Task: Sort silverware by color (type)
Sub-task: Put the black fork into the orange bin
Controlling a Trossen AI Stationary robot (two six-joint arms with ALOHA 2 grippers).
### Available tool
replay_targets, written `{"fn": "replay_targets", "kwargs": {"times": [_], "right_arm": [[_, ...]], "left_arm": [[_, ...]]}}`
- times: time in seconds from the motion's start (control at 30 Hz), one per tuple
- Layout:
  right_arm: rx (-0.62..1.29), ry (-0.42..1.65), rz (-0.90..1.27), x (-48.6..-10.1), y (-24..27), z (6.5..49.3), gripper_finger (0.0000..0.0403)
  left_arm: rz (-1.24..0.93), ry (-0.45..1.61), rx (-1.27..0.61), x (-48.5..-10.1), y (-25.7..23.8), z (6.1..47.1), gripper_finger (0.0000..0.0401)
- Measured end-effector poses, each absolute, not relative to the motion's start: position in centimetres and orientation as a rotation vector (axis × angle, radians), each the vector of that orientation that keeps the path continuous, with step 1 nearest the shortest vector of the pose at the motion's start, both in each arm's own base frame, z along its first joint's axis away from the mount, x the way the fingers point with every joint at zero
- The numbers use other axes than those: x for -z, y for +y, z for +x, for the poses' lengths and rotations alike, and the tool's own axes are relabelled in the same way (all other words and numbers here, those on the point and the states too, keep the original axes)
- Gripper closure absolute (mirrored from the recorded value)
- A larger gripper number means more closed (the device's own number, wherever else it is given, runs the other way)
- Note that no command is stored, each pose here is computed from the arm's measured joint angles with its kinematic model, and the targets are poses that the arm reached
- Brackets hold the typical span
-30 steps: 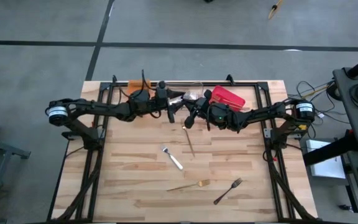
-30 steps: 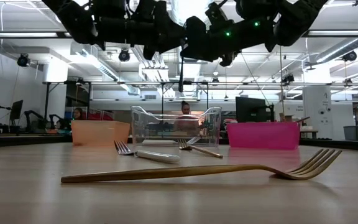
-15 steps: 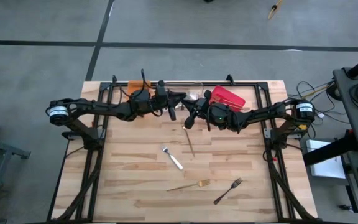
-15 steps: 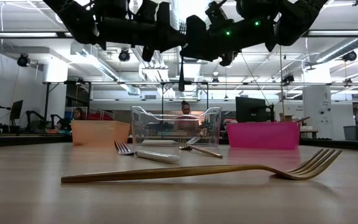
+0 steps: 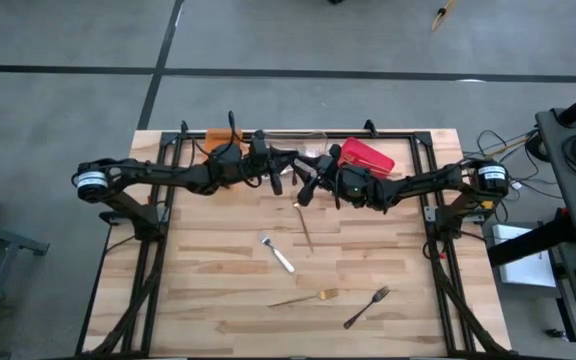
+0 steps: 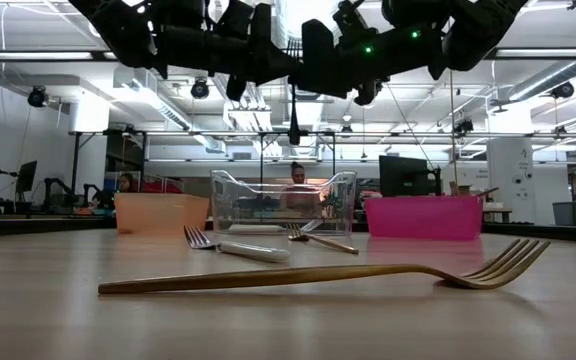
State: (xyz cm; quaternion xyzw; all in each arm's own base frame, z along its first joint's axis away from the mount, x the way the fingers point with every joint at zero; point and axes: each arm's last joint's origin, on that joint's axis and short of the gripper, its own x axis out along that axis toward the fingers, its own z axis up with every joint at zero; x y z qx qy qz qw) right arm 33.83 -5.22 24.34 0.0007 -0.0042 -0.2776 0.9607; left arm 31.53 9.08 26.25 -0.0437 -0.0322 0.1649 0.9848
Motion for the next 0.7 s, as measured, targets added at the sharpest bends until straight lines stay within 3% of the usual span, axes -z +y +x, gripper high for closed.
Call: {"fn": "replay_targets", "kwargs": {"times": [0.23, 0.37, 0.57, 0.7], "right_arm": [[0.508, 0.006, 0.001, -25.3, -5.0, 33.2, 0.0235], [0.313, 0.056, 0.023, -25.6, -4.8, 32.8, 0.0225], [-0.079, 0.096, -0.004, -25.2, -4.5, 32.8, 0.0223], [-0.057, 0.075, 0.020, -24.5, -4.6, 33.5, 0.0223]], "left_arm": [[-0.086, 0.010, -0.321, -27.4, 8.7, 30.1, 0.0401], [-0.031, 0.060, -0.304, -28.8, 8.2, 28.4, 0.0401], [0.007, 0.026, -0.084, -31.0, 6.9, 26.5, 0.0401], [0.010, 0.003, -0.055, -31.6, 6.3, 26.1, 0.0401]]}}
